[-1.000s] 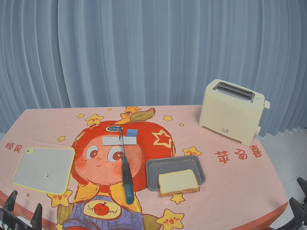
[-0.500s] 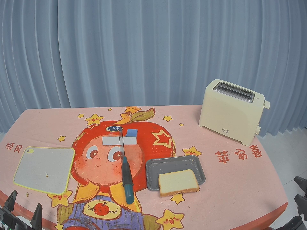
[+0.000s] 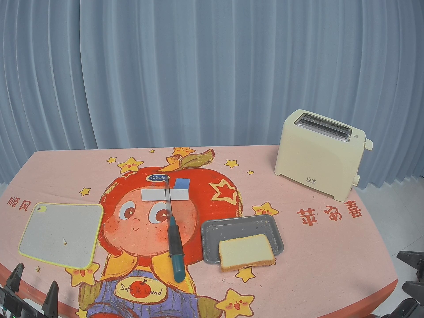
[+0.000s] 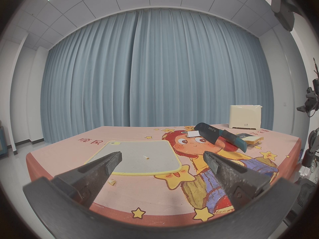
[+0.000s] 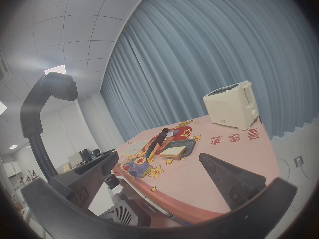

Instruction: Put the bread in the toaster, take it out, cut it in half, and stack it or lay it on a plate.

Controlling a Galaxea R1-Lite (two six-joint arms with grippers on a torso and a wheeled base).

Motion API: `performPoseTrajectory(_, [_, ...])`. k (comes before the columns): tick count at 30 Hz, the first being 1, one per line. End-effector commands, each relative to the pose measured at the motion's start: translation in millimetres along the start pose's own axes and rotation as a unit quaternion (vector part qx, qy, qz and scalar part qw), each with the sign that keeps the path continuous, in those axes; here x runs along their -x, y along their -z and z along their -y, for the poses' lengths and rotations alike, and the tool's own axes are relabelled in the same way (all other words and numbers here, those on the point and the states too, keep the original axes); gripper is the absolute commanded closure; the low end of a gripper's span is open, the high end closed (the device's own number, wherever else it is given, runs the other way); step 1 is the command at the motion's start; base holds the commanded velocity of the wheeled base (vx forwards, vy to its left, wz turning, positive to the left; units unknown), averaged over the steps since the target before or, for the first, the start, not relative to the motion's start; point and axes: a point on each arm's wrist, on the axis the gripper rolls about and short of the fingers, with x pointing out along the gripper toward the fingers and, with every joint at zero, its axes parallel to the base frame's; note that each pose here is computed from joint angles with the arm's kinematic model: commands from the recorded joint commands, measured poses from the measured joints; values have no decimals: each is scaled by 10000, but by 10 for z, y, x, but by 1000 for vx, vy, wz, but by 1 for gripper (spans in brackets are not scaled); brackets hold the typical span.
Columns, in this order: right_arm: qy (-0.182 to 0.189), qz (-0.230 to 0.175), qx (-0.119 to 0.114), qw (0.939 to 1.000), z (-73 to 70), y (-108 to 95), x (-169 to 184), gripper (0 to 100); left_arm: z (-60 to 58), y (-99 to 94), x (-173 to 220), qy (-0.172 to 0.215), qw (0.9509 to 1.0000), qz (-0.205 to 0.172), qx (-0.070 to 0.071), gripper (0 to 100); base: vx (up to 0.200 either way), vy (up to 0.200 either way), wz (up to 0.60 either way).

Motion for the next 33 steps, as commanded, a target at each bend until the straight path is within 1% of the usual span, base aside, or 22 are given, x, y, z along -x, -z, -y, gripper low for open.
performPoseTrajectory(1, [-139,-311,-104,9994,27,-52,-81,0,0,44,-13,-2,10000,-87,2,0,0,0,0])
performPoseTrajectory(6, [-319,-666,-217,9970,30,-171,-205,0,0,44,-13,-2,10000,-87,2,0,0,0,0])
performPoseTrajectory(10, [-475,-902,-255,9945,8,-275,-294,0,0,44,-13,-2,10000,-87,2,0,0,0,0])
performPoseTrajectory(11, [-546,-981,-257,9933,-7,-327,-335,0,0,44,-13,-2,10000,-87,2,0,0,0,0])
performPoseTrajectory(12, [-623,-1071,-316,9918,-25,-385,-386,0,0,44,-13,-2,10000,-87,2,0,0,0,0])
performPoseTrajectory(15, [-762,-1169,-544,9887,-79,-515,-466,0,0,44,-13,-2,10000,-87,2,0,0,0,0])
performPoseTrajectory(16, [-847,-1253,-792,9853,-120,-602,-527,0,0,44,-13,-2,10000,-87,2,0,0,0,0])
performPoseTrajectory(17, [-879,-1315,-901,9833,-137,-636,-565,0,0,44,-13,-2,10000,-87,2,0,0,0,0])
performPoseTrajectory(18, [-925,-1376,-959,9815,-151,-656,-596,0,0,44,-13,-2,10000,-87,2,0,0,0,0])
performPoseTrajectory(21, [-1036,-1621,-988,9763,-169,-648,-679,0,0,44,-13,-2,10000,-87,2,0,0,0,0])
performPoseTrajectory(22, [-1036,-1621,-988,9763,-169,-648,-679,0,0,44,-13,-2,10000,-87,2,0,0,0,0])
performPoseTrajectory(23, [-1089,-1718,-997,9740,-174,-631,-698,0,0,44,-13,-2,10000,-87,2,0,0,0,0])
performPoseTrajectory(25, [-1140,-1875,-1078,9697,-174,-583,-704,0,0,44,-13,-2,10000,-87,2,0,0,0,0])
performPoseTrajectory(26, [-1150,-1985,-1147,9665,-164,-535,-708,0,0,44,-13,-2,10000,-87,2,0,0,0,0])
performPoseTrajectory(27, [-1148,-2036,-1183,9651,-158,-511,-709,0,0,44,-13,-2,10000,-87,2,0,0,0,0])
performPoseTrajectory(29, [-1144,-2236,-1291,9593,-138,-424,-711,0,0,44,-13,-2,10000,-87,2,0,0,0,0])
performPoseTrajectory(30, [-1134,-2249,-1300,9590,-135,-415,-711,0,0,44,-13,-2,10000,-87,2,0,0,0,0])
performPoseTrajectory(31, [-1122,-2350,-1351,9560,-123,-375,-717,0,0,44,-13,-2,10000,-87,2,0,0,0,0])
performPoseTrajectory(33, [-1096,-2463,-1429,9523,-109,-338,-756,0,0,44,-13,-2,10000,-87,2,0,0,0,0])
